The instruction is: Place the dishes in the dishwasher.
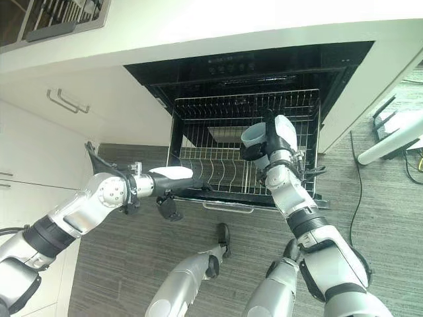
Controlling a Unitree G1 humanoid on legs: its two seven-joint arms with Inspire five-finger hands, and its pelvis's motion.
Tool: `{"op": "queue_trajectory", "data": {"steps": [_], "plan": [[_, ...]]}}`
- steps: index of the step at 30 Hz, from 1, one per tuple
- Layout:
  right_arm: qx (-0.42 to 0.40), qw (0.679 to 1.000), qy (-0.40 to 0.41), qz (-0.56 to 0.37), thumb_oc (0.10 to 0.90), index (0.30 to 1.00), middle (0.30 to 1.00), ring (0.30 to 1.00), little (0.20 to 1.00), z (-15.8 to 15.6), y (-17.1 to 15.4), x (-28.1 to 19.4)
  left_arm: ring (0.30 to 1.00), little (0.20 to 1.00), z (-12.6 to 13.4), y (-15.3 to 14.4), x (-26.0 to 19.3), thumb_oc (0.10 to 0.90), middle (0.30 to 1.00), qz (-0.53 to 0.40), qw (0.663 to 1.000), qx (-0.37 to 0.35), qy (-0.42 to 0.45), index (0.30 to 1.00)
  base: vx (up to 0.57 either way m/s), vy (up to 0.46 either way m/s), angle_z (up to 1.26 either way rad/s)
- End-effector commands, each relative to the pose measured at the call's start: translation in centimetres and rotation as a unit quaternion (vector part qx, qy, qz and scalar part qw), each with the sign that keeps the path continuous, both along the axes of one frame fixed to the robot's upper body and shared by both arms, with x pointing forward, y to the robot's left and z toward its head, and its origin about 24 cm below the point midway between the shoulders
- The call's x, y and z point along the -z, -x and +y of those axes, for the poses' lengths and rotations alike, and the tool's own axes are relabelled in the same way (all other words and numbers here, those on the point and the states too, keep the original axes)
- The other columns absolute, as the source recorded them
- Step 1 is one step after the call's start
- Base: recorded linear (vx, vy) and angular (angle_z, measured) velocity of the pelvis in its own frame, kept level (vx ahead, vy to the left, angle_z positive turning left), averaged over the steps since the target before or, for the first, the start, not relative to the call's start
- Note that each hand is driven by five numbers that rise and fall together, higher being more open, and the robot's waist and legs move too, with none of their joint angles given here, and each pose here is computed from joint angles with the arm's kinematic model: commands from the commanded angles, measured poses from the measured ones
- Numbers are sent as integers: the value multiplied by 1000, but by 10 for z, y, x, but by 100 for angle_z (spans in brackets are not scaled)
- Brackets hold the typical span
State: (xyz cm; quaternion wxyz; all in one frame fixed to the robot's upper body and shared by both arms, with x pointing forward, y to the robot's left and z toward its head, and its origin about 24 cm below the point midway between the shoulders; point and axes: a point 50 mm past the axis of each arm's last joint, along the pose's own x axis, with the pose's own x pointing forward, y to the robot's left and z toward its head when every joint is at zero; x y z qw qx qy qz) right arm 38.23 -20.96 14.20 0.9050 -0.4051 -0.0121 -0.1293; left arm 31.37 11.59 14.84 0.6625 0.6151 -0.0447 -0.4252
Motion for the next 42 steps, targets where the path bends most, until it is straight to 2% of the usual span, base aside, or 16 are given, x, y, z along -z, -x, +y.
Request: {"op": "queue_trajectory", "data": {"steps": [1, 3, 6, 9, 15, 23, 26, 35, 36, 42], "plan": [[150, 984, 83, -45, 800, 900, 900, 900, 900, -86, 19, -28, 900, 900, 2, -2, -29, 800, 900, -64, 998, 13, 1, 900, 0, 0, 0], [137, 986, 52, -83, 800, 900, 900, 900, 900, -82, 20, -30, 900, 900, 2, -2, -27, 800, 900, -63, 998, 9, 2, 900, 0, 0, 0], [122, 988, -72, -54, 800, 900, 900, 900, 900, -80, 22, -17, 900, 900, 4, -3, -25, 800, 900, -60, 998, 3, 9, 900, 14, 30, -3], [109, 985, -123, -59, 800, 900, 900, 900, 900, -76, 25, -6, 900, 900, 6, -3, -22, 800, 900, -55, 998, -4, 9, 900, 35, 26, -5], [103, 984, -110, -91, 800, 900, 900, 900, 900, -73, 28, -10, 900, 900, 5, -4, -18, 800, 900, -48, 999, -8, 13, 900, 12, 8, -1], [96, 989, 18, -113, 800, 900, 900, 900, 900, -74, 41, -38, 900, 900, 17, 0, -14, 800, 900, -41, 999, -22, 14, 900, 15, 11, -1], [95, 990, 44, -94, 800, 900, 900, 900, 900, -73, 44, -40, 900, 900, 21, 1, -11, 800, 900, -40, 999, -25, 17, 900, 6, 6, -2], [54, 991, 48, -115, 800, 900, 900, 900, 900, -61, 54, -56, 900, 900, 29, 6, -3, 800, 900, -37, 999, -38, 8, 900, 12, -16, -4], [42, 988, 51, -142, 800, 900, 900, 900, 900, -56, 56, -63, 900, 900, 30, 9, 2, 800, 900, -34, 999, -40, 7, 900, 17, 0, -4], [21, 983, 48, -175, 800, 900, 900, 900, 900, -53, 68, -72, 900, 900, 35, 13, 7, 800, 900, -33, 998, -48, 9, 900, 2, 1, -3]]}}
